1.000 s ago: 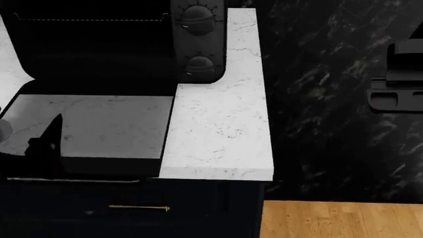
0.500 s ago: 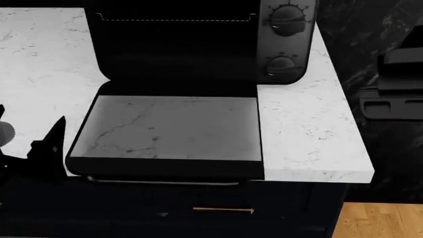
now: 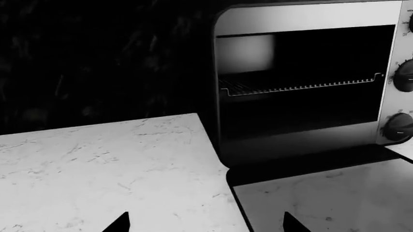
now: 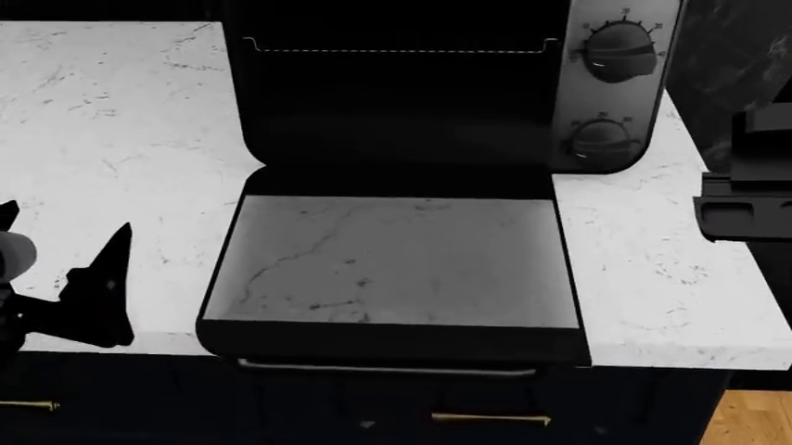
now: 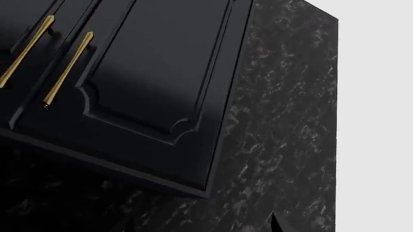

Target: Close the toaster oven door.

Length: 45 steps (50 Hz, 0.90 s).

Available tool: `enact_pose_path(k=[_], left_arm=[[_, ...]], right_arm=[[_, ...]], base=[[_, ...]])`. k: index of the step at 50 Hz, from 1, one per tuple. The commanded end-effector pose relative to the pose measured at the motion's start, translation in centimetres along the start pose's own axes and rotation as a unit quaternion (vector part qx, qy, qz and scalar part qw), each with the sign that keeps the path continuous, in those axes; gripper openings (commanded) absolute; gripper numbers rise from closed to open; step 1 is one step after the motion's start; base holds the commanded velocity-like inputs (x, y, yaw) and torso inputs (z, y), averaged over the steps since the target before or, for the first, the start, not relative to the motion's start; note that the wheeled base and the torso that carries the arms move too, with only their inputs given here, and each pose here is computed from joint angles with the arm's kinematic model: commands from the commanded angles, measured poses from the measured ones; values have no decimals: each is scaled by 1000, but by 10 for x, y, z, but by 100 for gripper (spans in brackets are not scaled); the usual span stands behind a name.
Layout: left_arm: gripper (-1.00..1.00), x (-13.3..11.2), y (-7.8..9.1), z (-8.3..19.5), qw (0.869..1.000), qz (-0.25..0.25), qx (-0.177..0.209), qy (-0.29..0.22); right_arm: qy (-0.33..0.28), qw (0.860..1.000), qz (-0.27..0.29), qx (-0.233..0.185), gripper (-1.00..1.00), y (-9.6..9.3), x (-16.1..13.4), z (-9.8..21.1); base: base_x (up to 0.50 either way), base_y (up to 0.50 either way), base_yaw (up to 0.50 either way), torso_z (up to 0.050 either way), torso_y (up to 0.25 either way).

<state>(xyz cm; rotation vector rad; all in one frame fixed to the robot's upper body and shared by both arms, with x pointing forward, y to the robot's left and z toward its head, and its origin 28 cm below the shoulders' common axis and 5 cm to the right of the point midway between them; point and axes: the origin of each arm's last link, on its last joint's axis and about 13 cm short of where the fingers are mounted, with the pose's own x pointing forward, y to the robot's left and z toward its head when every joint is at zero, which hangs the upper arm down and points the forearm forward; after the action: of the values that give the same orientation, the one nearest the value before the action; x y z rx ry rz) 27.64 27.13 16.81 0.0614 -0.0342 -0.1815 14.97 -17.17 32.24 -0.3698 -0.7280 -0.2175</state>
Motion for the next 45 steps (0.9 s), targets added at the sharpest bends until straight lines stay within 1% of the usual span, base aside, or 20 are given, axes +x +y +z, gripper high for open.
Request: enact_pose_path(k=[1,19,26,28,29,30,32,35,36,37,38,39,40,41,45], left_arm=[[100,1,-1,0,1000,-3,-3,-2],[100,0,-1,-1,1000,-2,-3,-4],[100,2,0,-1,1000,-7,2,-7],[100,2,2,0,1000,-14,17,-13],[100,2,3,1,999,-23,36,-19],[100,2,4,1,999,-26,43,-20],[100,0,7,5,995,-47,82,-30],[100,-6,15,10,984,-82,153,-44],[100,-7,17,11,981,-91,167,-45],[100,-10,21,13,974,-104,194,-47],[100,-11,22,13,974,-108,195,-48],[100,-14,25,14,966,-114,226,-48],[100,-17,27,14,963,-122,237,-44],[100,-19,30,14,954,-137,265,-42],[100,-25,38,16,939,-155,305,-35]], right_arm=[[2,1000,-1,3,100,-1,-2,1],[2,1000,-6,1,100,-3,-4,3],[0,1000,-2,3,100,-3,-4,4],[-1,1000,-2,2,100,-3,-4,4],[-1,1000,-2,2,100,-3,-5,5],[-1,1000,-2,2,100,-3,-5,5],[-1,1000,0,2,100,-3,-5,5],[-1,1000,2,2,100,-3,-5,5],[-1,1000,2,2,100,-2,-5,5],[0,1000,3,3,100,-1,-5,4],[0,1000,3,3,100,-1,-5,4],[0,1000,4,3,100,-1,-5,4],[0,1000,5,3,100,-1,-4,4],[0,1000,4,3,100,-1,-4,3],[0,1000,4,3,100,-1,-4,3]], base=[[422,0,0,0,0],[417,0,0,0,0],[12,0,0,0,0],[0,0,0,0,0],[0,0,0,0,0],[0,0,0,0,0],[0,0,0,0,0],[0,0,0,0,0],[0,0,0,0,0],[0,0,0,0,0],[0,0,0,0,0],[0,0,0,0,0],[0,0,0,0,0],[0,0,0,0,0],[0,0,0,0,0]])
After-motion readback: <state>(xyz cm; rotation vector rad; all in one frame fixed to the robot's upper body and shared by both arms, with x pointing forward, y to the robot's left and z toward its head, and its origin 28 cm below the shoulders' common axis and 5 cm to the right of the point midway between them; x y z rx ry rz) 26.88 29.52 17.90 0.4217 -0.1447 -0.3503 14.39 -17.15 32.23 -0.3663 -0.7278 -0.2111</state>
